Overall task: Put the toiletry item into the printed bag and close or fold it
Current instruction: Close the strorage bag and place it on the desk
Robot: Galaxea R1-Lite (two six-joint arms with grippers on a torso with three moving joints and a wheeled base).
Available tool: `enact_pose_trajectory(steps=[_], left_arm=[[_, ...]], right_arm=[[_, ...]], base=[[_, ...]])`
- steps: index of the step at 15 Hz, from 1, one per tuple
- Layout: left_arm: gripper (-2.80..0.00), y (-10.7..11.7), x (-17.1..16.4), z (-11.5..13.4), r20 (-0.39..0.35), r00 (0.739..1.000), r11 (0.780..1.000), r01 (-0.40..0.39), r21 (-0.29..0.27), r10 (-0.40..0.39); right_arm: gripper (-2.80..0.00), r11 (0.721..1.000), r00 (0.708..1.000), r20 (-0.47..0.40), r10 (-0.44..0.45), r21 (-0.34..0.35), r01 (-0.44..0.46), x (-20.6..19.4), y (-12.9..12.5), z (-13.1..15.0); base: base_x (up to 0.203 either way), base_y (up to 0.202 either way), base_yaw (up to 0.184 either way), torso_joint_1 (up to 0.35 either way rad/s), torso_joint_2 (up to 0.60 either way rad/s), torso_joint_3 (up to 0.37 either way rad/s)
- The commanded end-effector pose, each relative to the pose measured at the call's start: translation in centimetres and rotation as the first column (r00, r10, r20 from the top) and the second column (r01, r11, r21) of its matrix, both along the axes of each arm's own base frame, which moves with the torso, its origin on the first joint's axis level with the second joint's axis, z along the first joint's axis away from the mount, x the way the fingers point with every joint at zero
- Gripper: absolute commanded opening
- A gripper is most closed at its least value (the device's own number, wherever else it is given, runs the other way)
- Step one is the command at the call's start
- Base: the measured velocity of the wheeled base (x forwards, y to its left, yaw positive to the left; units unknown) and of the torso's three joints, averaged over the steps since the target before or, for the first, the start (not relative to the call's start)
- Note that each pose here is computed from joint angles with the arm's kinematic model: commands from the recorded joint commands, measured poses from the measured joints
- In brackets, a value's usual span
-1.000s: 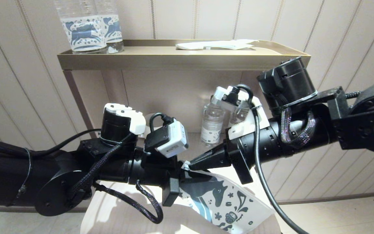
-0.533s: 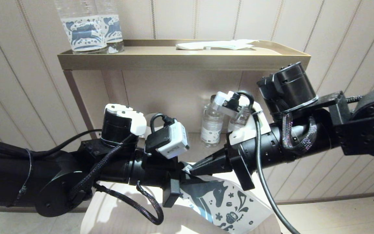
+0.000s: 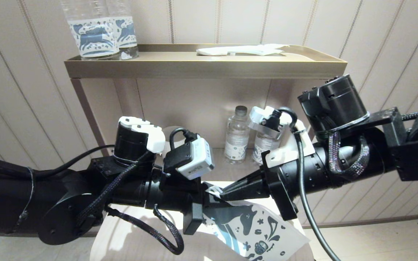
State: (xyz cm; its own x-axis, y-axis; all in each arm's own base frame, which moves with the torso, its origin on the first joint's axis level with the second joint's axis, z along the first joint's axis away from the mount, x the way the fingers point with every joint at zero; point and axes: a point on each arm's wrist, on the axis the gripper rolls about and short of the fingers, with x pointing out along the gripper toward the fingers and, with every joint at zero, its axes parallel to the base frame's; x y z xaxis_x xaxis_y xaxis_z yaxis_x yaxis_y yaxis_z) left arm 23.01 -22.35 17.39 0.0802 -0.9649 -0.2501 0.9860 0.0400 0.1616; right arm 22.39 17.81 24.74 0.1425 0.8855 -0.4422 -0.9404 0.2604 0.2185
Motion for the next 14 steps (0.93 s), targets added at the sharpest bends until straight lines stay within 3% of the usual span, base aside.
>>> enact_pose_trajectory(steps=[1,6,14], left_arm=[[-2.80,0.0,-0.1,0.2,0.007,1.000,1.000,0.004,-0.006,-0.004],[-2.80,0.1,-0.1,0.3,0.010,1.000,1.000,0.004,-0.009,-0.004],[-2.80,0.2,-0.3,0.4,0.011,1.000,1.000,0.004,-0.010,-0.004]], right_arm=[[-2.80,1.000,1.000,0.003,-0.003,-0.002,0.003,0.1,-0.3,-0.1],[-2.80,1.000,1.000,0.005,-0.004,-0.012,0.004,-0.7,-1.1,-0.4],[-2.80,0.996,0.997,-0.013,-0.078,-0.049,0.077,-1.5,-4.4,-2.0]], base=[[0.000,0.000,0.000,0.000,0.00,0.000],[0.000,0.000,0.000,0.000,0.00,0.000],[0.000,0.000,0.000,0.000,0.00,0.000]])
